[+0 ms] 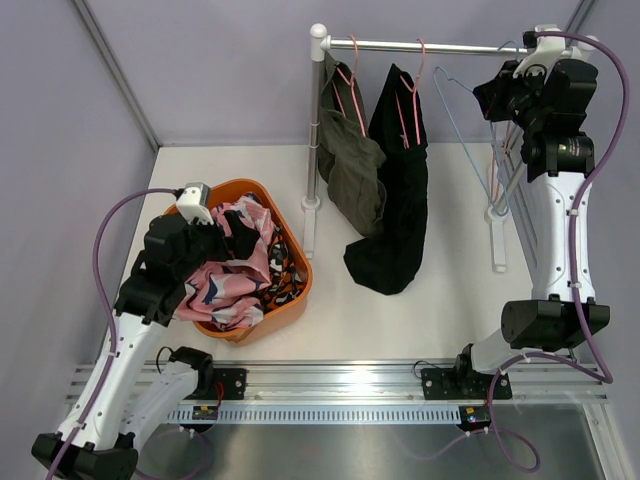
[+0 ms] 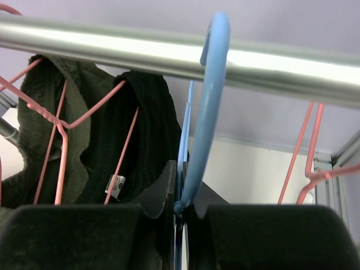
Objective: Remove the shorts from the hanger
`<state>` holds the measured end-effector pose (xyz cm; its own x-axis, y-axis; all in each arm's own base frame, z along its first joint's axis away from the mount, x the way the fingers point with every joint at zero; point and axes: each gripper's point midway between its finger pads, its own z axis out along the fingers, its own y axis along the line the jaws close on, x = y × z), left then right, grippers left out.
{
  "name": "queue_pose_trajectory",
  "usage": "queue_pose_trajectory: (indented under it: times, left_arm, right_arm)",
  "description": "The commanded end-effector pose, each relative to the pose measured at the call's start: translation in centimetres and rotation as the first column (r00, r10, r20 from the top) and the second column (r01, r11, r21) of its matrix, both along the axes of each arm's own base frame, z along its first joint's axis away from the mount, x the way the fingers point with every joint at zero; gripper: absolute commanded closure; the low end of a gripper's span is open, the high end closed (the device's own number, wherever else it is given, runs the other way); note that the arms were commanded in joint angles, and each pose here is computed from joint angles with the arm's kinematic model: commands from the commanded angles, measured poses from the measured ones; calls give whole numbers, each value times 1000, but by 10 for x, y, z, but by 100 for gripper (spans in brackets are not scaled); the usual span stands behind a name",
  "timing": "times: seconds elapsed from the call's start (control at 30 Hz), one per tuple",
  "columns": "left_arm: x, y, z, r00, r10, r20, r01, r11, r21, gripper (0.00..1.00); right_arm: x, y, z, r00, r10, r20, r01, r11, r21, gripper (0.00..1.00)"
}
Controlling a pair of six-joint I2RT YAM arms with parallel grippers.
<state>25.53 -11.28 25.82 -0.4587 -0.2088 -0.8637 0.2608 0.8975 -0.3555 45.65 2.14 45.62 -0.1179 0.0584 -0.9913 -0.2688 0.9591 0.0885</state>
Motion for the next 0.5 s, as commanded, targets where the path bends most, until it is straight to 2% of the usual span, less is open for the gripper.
queue_pose_trajectory:
  times: [0.0, 0.17, 0.47]
  left_arm:
    - [1, -7, 14, 997, -39, 61, 40, 999, -13, 1]
    - [0, -9, 14, 997, -46, 63, 46, 999, -13, 1]
    - [-1, -10, 13, 997, -51, 58, 52, 999, -9, 1]
  right_arm:
    - [-7, 8, 29, 993, 51, 103, -51, 999, -5, 100]
    - [-8, 6, 34, 993, 40, 108, -39, 999, -19, 100]
    - [13, 2, 30, 996, 28, 81, -28, 1000, -4, 100]
